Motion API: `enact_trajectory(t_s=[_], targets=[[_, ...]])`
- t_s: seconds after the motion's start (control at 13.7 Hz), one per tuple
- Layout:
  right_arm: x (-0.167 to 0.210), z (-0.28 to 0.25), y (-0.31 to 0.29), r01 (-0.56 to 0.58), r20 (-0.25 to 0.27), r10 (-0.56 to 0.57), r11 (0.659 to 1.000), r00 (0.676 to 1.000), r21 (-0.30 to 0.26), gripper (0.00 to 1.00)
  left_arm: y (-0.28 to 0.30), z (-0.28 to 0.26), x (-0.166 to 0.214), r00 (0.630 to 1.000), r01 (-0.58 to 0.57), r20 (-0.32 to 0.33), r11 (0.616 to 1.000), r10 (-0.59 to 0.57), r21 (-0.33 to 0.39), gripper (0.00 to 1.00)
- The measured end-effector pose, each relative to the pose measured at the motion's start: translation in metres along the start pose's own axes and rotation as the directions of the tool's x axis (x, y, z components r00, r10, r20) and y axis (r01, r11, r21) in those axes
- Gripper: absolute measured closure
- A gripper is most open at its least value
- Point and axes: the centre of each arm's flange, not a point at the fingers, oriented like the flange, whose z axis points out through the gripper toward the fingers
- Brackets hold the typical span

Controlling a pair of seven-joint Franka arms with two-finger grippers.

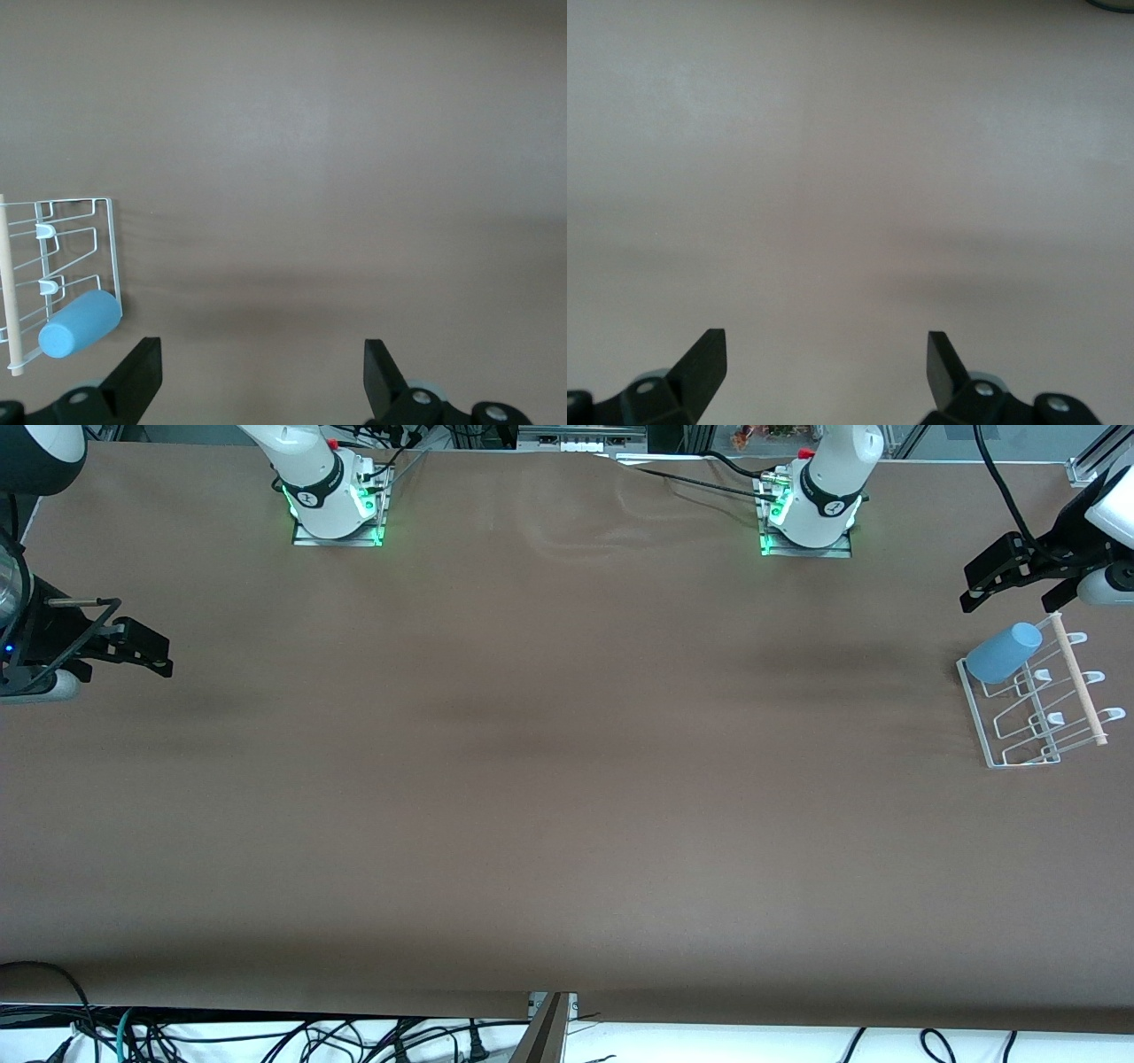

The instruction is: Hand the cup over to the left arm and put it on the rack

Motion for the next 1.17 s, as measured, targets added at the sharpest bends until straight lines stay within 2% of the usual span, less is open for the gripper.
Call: enact_trajectory(t_s=[1.17], targets=[[0.0, 0.0, 0.0, 0.0, 0.0, 0.0, 1.0, 1.0, 0.0, 0.0, 0.004, 0.013, 0.007, 1.0, 0.0, 0.023, 1.0, 0.0, 0.014, 0.0]])
